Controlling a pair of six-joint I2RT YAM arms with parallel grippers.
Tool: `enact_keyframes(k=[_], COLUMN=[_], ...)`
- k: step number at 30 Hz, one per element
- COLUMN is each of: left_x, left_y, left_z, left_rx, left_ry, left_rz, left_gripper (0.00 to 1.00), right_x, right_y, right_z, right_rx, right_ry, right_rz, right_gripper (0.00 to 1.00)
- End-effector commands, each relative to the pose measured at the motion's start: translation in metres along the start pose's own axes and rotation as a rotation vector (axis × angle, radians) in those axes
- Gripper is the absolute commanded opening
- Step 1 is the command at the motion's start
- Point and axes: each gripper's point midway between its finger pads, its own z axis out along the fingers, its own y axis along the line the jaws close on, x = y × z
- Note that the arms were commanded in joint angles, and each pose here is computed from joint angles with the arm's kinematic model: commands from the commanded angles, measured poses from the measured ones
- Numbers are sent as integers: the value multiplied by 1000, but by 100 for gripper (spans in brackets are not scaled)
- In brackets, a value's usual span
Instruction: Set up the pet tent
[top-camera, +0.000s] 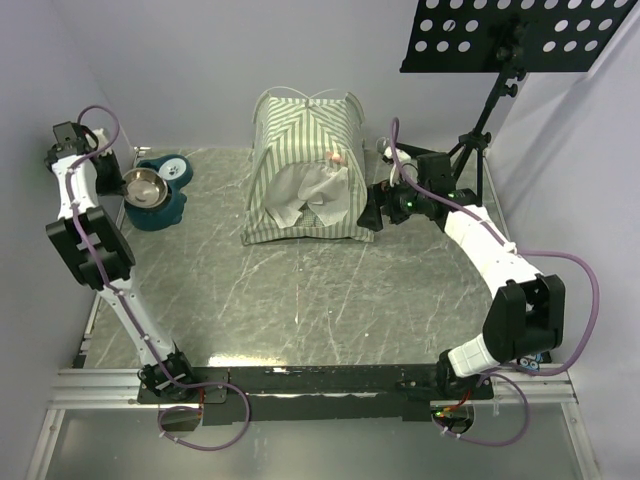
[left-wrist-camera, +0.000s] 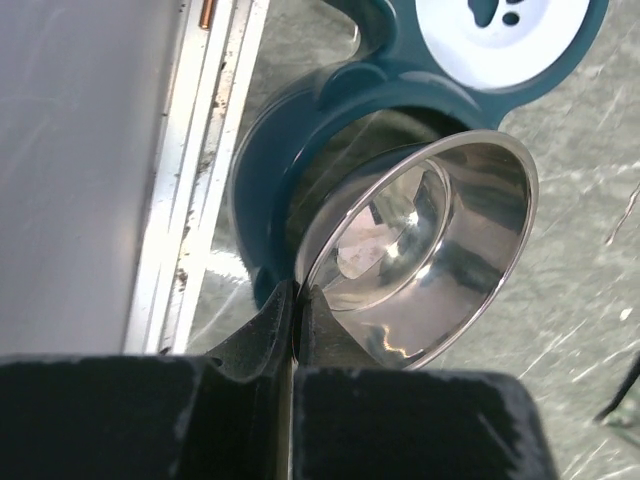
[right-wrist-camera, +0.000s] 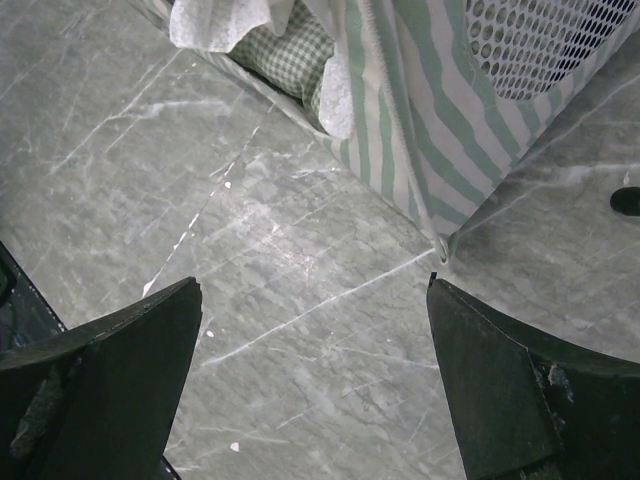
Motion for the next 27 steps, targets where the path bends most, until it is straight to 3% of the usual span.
enact_keyframes(k=[1, 3, 8, 12, 16, 18, 27], left_x=[-17, -15, -16, -30, -44, -48, -58], left_y=[1, 2, 1, -11, -31, -47, -132], left_z=[11, 17, 16, -11, -52, -69, -132], left_rx=[-22, -26, -19, -11, -25, -24, 72], left_ry=[-47, -39, -33, -93, -174, -208, -294], left_rz=[-83, -95, -91, -42, 93, 158, 368], left_gripper=[2, 9, 45, 65, 93, 100, 100], right_x=[-27, -27, -28, -30, -36, -41, -60], right_y=[4, 3, 4, 6, 9, 9, 9], right_z=[-5, -3, -4, -7, -13, -17, -63], right_rx=[-8, -10, -13, -15, -11, 4, 155], right_ry=[-56, -52, -51, -61, -89, -108, -231], right_rz=[-38, -35, -41, -57, -83, -101, -192], right_gripper=[100, 100, 100, 100, 100, 100, 100])
